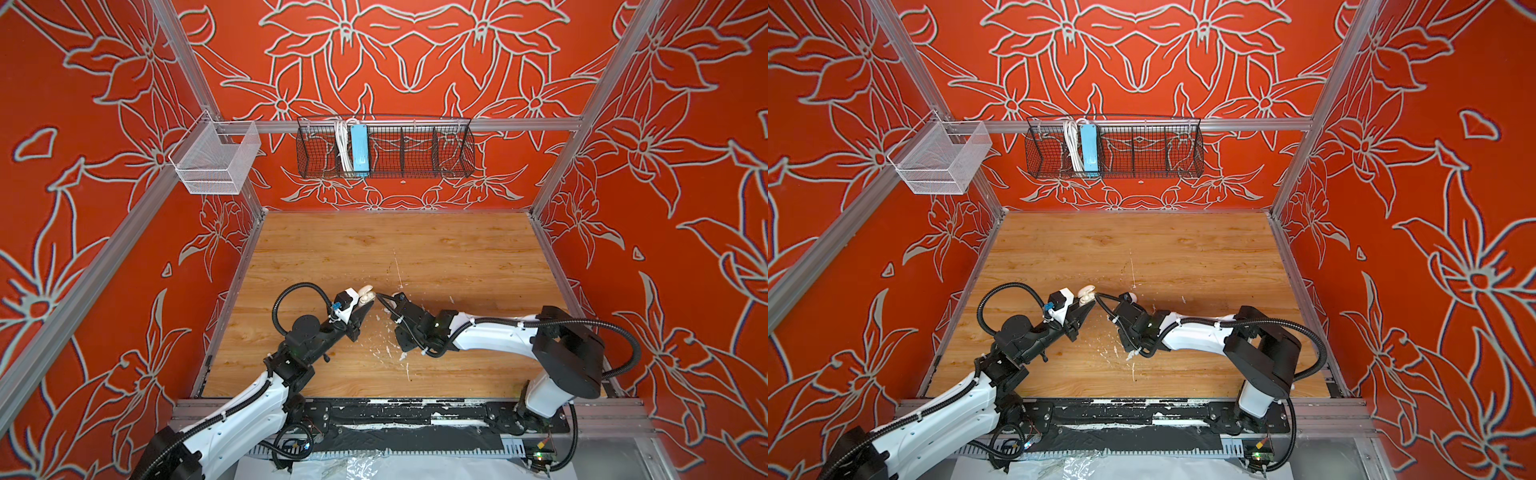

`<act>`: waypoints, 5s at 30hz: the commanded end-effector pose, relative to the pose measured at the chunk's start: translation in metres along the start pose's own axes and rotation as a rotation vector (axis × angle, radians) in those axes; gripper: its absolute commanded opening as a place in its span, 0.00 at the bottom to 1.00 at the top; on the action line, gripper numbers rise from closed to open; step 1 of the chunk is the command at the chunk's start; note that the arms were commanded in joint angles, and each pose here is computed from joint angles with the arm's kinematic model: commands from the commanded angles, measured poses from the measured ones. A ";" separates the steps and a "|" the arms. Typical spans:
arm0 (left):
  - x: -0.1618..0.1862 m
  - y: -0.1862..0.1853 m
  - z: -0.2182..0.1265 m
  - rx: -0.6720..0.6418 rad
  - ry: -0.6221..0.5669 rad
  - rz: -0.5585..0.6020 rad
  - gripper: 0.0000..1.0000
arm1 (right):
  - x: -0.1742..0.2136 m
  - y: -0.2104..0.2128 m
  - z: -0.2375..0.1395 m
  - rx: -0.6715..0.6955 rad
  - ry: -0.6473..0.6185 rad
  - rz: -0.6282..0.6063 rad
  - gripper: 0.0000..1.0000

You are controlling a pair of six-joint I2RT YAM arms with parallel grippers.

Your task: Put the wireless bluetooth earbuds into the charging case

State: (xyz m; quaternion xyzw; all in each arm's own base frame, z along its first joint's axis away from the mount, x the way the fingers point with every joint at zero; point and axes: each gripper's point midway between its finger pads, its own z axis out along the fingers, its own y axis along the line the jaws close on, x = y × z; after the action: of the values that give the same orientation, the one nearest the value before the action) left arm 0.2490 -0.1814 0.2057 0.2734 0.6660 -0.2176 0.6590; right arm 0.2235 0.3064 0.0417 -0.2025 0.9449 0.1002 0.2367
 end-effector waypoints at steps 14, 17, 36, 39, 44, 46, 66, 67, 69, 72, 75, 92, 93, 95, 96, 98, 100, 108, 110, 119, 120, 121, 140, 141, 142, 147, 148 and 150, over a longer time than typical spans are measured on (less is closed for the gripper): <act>-0.013 -0.002 -0.001 0.016 -0.031 0.019 0.00 | -0.002 -0.011 0.002 0.073 0.015 -0.009 0.33; -0.014 -0.002 0.000 0.017 -0.033 0.019 0.00 | -0.002 -0.011 0.003 0.078 0.018 -0.009 0.33; -0.015 -0.005 -0.002 0.035 -0.041 0.026 0.00 | 0.008 -0.017 0.012 0.110 0.053 -0.011 0.28; -0.016 -0.005 -0.002 0.033 -0.042 0.027 0.00 | 0.009 -0.018 0.012 0.112 0.056 -0.012 0.26; -0.015 -0.005 -0.002 0.032 -0.041 0.027 0.00 | 0.013 -0.018 0.011 0.107 0.065 -0.018 0.25; -0.015 -0.005 -0.002 0.031 -0.041 0.027 0.00 | 0.014 -0.021 0.009 0.118 0.063 -0.017 0.26; -0.017 -0.005 -0.003 0.034 -0.047 0.028 0.00 | 0.019 -0.044 0.003 0.212 0.039 -0.008 0.30; -0.016 -0.005 -0.003 0.033 -0.045 0.028 0.00 | 0.019 -0.045 0.003 0.215 0.036 -0.009 0.30; -0.018 -0.005 -0.003 0.032 -0.049 0.027 0.00 | 0.018 -0.044 0.002 0.211 0.035 -0.011 0.30; -0.019 -0.007 -0.003 0.043 -0.054 0.025 0.00 | 0.015 -0.039 -0.001 0.185 0.031 -0.010 0.30; -0.018 -0.006 -0.003 0.039 -0.049 0.028 0.00 | 0.008 -0.036 -0.012 0.155 -0.002 0.002 0.30; -0.021 -0.007 -0.004 0.042 -0.056 0.024 0.00 | -0.053 -0.044 -0.123 0.045 -0.230 0.361 0.65; -0.021 -0.006 -0.005 0.039 -0.056 0.026 0.00 | -0.055 -0.046 -0.128 0.036 -0.259 0.341 0.70; -0.021 -0.004 -0.006 0.027 -0.055 0.030 0.00 | -0.056 -0.047 -0.135 0.010 -0.317 0.239 0.87; -0.020 -0.003 -0.006 0.018 -0.054 0.030 0.00 | -0.054 -0.052 -0.138 0.010 -0.346 0.250 0.93; -0.021 -0.003 -0.007 0.017 -0.058 0.030 0.00 | -0.042 -0.069 -0.139 0.050 -0.317 0.294 0.98; -0.022 -0.004 -0.007 0.021 -0.061 0.031 0.00 | -0.031 -0.084 -0.139 0.102 -0.238 0.346 0.98; -0.022 -0.006 -0.007 0.035 -0.058 0.029 0.00 | -0.020 -0.058 -0.098 0.076 0.008 0.325 0.87; -0.023 -0.005 -0.008 0.029 -0.063 0.031 0.00 | -0.019 -0.049 -0.083 0.065 0.058 0.312 0.80; -0.020 -0.003 -0.004 0.022 -0.040 0.028 0.00 | -0.010 -0.034 -0.031 0.118 0.240 0.263 0.61; -0.020 -0.004 -0.004 0.026 -0.039 0.029 0.00 | -0.009 -0.034 -0.027 0.125 0.250 0.265 0.60; -0.020 -0.004 -0.005 0.027 -0.042 0.030 0.00 | -0.008 -0.033 -0.024 0.131 0.262 0.265 0.58; -0.023 -0.006 -0.006 0.031 -0.053 0.032 0.00 | 0.002 -0.022 0.010 0.128 0.354 0.265 0.47; -0.023 -0.005 -0.006 0.030 -0.051 0.032 0.00 | 0.003 -0.021 0.011 0.129 0.359 0.261 0.45; -0.022 -0.005 -0.006 0.029 -0.051 0.032 0.00 | 0.003 -0.021 0.013 0.132 0.360 0.262 0.43; -0.022 -0.005 -0.006 0.030 -0.049 0.033 0.00 | 0.005 -0.024 0.018 0.149 0.363 0.260 0.41; -0.022 -0.005 -0.006 0.030 -0.051 0.033 0.00 | 0.004 -0.023 0.018 0.147 0.360 0.259 0.41; -0.022 -0.005 -0.006 0.029 -0.050 0.033 0.00 | 0.004 -0.023 0.020 0.149 0.362 0.262 0.39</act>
State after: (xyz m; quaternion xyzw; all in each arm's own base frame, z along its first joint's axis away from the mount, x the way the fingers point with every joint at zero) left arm 0.2406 -0.1817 0.2076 0.2876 0.6612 -0.2212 0.6566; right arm 0.2351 0.2891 0.0230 -0.0838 0.9940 0.0287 0.0637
